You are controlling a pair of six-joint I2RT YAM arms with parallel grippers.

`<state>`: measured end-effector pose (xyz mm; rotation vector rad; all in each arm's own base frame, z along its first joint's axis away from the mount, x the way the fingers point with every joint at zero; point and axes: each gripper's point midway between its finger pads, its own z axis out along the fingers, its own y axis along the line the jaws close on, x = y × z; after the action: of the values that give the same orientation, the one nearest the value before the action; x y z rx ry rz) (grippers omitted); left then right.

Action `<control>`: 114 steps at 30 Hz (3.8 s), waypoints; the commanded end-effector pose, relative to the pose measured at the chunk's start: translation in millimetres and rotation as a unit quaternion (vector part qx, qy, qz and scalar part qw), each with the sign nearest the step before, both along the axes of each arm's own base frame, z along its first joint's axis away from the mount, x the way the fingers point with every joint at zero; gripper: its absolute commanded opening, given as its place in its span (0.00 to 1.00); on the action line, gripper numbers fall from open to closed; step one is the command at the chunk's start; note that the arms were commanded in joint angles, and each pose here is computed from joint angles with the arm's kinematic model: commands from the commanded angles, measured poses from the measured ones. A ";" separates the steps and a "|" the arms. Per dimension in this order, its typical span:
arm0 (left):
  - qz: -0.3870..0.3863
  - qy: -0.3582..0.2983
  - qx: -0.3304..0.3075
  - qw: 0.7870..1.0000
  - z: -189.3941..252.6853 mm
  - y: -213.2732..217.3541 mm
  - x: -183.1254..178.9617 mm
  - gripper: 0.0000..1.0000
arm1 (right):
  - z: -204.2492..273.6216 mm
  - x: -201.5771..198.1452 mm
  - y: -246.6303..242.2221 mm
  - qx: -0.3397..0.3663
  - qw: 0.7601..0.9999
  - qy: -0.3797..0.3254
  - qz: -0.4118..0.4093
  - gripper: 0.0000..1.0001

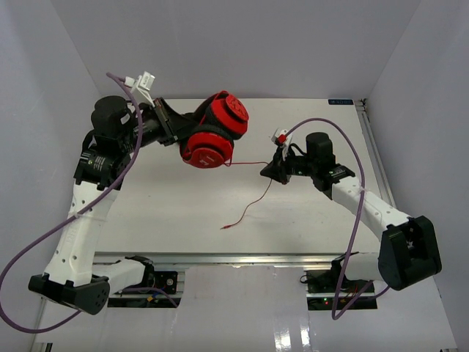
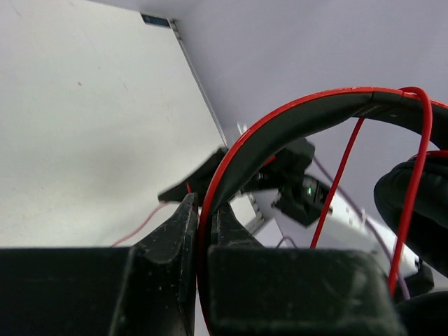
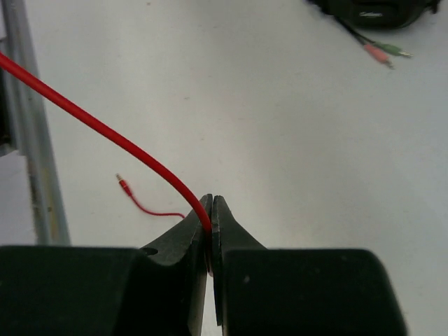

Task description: Wrap the headphones

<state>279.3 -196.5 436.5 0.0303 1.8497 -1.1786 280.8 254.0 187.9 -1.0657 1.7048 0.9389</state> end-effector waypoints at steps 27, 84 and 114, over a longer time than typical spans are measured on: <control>0.084 -0.170 0.458 0.868 -159.8 33.1 33.4 0.00 | 108.5 37.1 -41.3 0.071 0.995 -0.059 -0.025 0.08; 0.451 0.178 -0.201 0.851 -86.5 -22.3 126.4 0.00 | 87.3 -47.4 38.3 0.091 0.993 -0.001 0.076 0.08; 0.163 0.055 -0.169 0.970 -37.9 -39.8 44.2 0.00 | 58.0 -18.6 12.3 0.065 0.996 -0.038 0.055 0.08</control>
<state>360.1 -244.0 310.2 -0.8497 1.8623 -1.0052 263.2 273.8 259.5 -1.0545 1.5152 1.0796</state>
